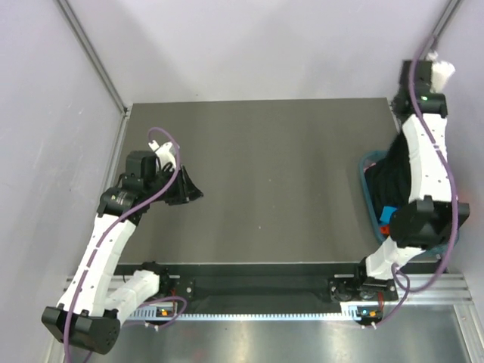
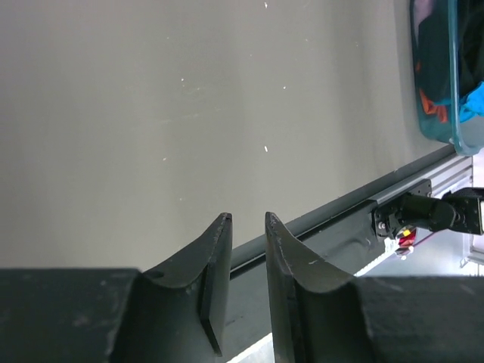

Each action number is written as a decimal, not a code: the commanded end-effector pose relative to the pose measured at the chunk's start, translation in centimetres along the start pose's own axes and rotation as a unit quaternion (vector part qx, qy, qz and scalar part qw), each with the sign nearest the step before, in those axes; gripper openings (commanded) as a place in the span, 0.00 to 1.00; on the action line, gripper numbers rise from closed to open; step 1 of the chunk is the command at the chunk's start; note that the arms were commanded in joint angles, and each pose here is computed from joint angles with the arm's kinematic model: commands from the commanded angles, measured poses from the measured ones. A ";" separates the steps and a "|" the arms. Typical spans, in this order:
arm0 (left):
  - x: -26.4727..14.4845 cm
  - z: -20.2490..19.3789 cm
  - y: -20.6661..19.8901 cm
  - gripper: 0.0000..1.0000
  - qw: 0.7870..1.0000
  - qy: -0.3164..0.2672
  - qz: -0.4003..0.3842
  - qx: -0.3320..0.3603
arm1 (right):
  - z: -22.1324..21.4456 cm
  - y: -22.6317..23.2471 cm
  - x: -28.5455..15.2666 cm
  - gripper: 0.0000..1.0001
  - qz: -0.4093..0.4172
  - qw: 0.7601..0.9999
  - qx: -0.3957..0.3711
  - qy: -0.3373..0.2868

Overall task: Fold and stack the t-shirts
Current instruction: Grab the tshirt from the pile, then move the tshirt to the center of the board, then flatten the tshirt out

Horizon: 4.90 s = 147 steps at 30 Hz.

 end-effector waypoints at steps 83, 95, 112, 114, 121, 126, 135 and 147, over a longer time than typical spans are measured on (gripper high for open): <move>8.9 20.0 9.3 0.15 0.949 0.005 0.314 -0.002 | -26.0 -4.0 -17.6 0.02 0.408 0.767 -0.153 0.471; 7.8 10.0 7.8 0.86 0.952 0.096 0.290 0.005 | -21.9 2.0 -13.8 0.00 0.369 0.845 -0.138 0.361; 13.6 4.3 8.2 0.89 0.968 0.148 0.201 -0.026 | -17.1 20.0 -9.0 0.07 0.443 0.812 -0.100 0.366; 15.1 2.9 8.6 0.84 0.965 0.170 0.193 -0.050 | -17.9 19.0 -8.6 0.07 0.431 0.819 -0.106 0.365; 17.0 0.0 10.2 0.81 0.957 0.176 0.219 -0.073 | -18.1 16.2 -8.8 0.08 0.425 0.828 -0.135 0.339; 17.8 0.5 11.5 0.69 0.953 0.163 0.252 -0.047 | -19.1 14.8 -8.8 0.07 0.420 0.827 -0.145 0.344; 19.6 0.0 12.7 0.66 0.944 0.198 0.260 -0.038 | -19.4 14.2 -8.5 0.07 0.421 0.826 -0.144 0.347; 18.2 1.6 11.7 0.00 0.952 0.164 0.257 -0.035 | -19.3 13.7 -8.6 0.06 0.417 0.827 -0.154 0.345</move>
Point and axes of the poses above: each gripper's point midway between its finger pads, its own x axis out along the fingers, its own y axis along the line the jaws close on, z = x × y, the point moved 7 cm from there along -x, back along the fingers, and after that the axes turned 14 degrees about x, right-handed, at the moved point
